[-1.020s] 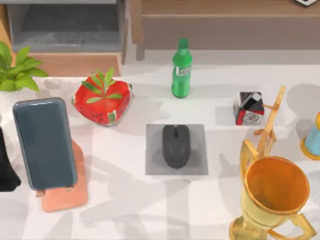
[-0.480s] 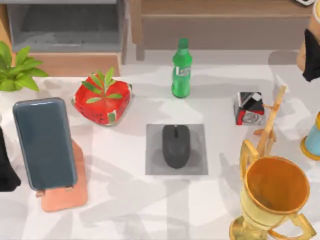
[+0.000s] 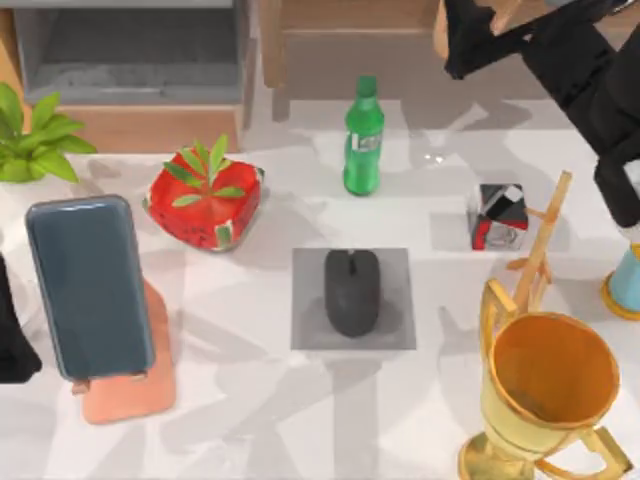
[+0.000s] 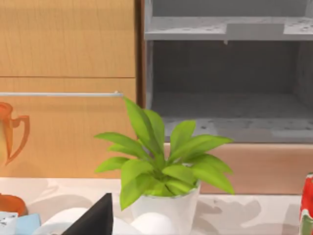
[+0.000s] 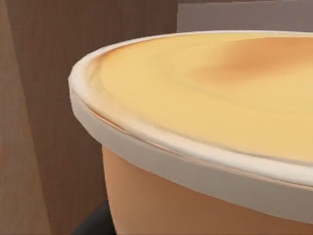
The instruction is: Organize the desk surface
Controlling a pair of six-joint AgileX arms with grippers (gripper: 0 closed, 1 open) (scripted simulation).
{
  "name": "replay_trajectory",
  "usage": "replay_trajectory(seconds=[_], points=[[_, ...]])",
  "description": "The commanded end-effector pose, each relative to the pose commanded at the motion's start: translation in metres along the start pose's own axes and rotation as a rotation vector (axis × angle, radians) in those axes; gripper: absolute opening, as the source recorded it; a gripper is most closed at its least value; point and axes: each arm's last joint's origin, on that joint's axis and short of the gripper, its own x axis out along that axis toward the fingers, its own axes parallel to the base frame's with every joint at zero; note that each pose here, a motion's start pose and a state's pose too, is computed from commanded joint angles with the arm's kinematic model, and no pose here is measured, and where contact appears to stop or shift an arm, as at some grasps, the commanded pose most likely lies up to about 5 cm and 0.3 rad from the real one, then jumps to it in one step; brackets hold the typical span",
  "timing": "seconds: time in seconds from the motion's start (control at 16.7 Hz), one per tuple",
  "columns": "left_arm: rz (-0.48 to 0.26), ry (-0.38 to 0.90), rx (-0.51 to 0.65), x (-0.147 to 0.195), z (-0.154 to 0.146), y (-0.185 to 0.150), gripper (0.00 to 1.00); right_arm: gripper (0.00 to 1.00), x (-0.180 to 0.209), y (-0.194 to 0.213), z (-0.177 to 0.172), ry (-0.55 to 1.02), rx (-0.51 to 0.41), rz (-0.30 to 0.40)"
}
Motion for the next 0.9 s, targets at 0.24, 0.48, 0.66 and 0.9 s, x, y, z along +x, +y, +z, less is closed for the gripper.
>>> replay_trajectory(seconds=[0.24, 0.48, 0.66, 0.9], points=[[0.0, 0.0, 0.0, 0.0, 0.0, 0.0, 1.0, 0.0, 0.05, 0.027, 0.019, 0.046, 0.019, -0.145], [0.0, 0.0, 0.0, 0.0, 0.0, 0.0, 1.0, 0.0, 0.086, 0.037, 0.026, 0.141, 0.008, -0.354], [0.0, 0.0, 0.0, 0.0, 0.0, 0.0, 1.0, 0.0, 0.1, 0.04, 0.024, 0.213, -0.013, -0.476], [0.0, 0.0, 0.0, 0.0, 0.0, 0.0, 1.0, 0.0, 0.105, 0.043, 0.022, 0.248, -0.024, -0.52]])
